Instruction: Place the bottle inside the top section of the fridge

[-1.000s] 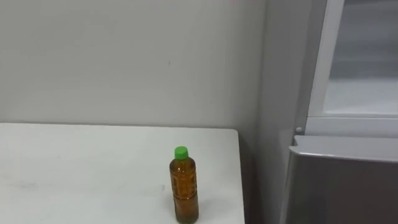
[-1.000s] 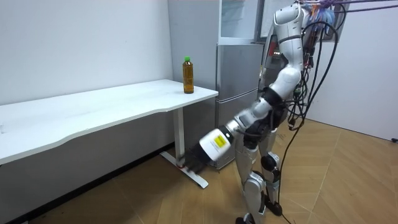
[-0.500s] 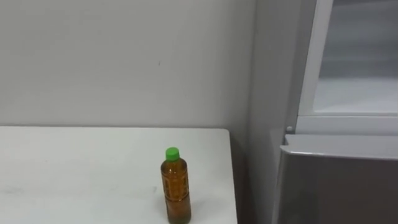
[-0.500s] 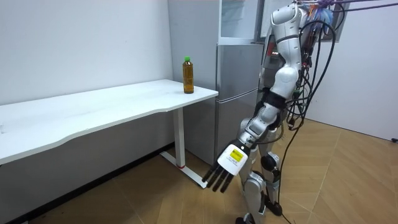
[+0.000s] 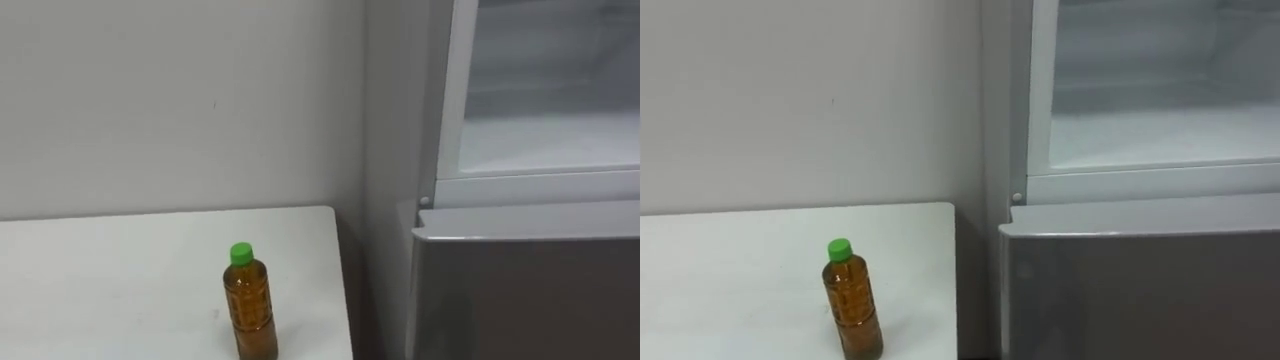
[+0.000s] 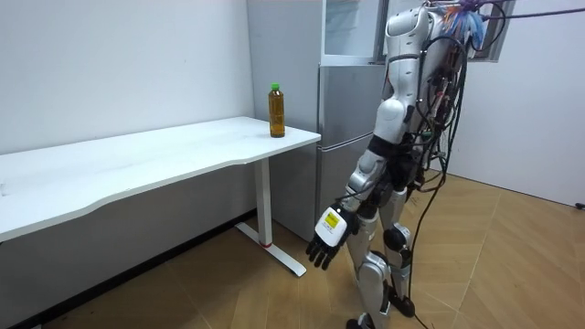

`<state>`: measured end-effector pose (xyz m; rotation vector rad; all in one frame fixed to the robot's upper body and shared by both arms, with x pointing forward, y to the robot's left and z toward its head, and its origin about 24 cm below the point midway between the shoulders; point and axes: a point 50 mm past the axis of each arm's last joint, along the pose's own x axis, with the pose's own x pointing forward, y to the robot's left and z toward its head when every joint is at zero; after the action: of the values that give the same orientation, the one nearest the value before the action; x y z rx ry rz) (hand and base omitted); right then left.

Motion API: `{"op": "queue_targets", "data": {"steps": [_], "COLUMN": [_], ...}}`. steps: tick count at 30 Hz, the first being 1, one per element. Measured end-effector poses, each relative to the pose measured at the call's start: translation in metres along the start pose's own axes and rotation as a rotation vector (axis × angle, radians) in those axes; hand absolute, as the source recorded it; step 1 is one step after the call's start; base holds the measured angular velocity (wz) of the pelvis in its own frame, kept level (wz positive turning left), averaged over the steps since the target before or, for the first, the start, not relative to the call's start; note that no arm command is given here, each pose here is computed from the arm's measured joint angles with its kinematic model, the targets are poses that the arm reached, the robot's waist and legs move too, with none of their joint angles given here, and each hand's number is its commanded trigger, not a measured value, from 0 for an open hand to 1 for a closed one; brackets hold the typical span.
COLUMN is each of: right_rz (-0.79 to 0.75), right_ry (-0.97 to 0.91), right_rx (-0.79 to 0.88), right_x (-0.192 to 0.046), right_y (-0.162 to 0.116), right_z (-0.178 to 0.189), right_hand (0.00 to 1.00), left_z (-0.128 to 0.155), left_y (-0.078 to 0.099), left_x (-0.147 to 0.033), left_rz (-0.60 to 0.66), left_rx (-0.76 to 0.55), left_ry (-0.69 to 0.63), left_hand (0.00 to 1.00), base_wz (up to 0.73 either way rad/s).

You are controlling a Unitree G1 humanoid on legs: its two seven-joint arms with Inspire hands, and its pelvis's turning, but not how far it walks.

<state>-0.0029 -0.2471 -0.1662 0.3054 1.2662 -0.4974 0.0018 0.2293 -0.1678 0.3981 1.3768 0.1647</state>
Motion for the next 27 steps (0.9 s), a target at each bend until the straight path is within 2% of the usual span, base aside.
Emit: {"op": "queue_targets", "data": {"steps": [7,19,27], "right_rz": [0.006,-0.046,-0.023], "right_ry": [-0.001,0.007,0.001], "right_rx": [-0.028,-0.053,-0.036], "right_x": [0.001,0.001,0.001], "right_y": [0.005,0.004,0.005], "right_z": [0.0,-0.001,0.002], "right_hand": [0.0,0.0,0.0], "left_z": [0.003,-0.031,-0.035], "left_y": [-0.001,-0.005,-0.006], "left_x": [0.0,-0.006,-0.007], "left_rz": [-0.002,-0.008,-0.01], "left_rx": [0.005,-0.02,-0.015], "left_ry": [-0.006,0.115,0.123], "left_hand": [0.0,0.0,0.0], "base_wz": [-0.05,0.02,0.05]}}
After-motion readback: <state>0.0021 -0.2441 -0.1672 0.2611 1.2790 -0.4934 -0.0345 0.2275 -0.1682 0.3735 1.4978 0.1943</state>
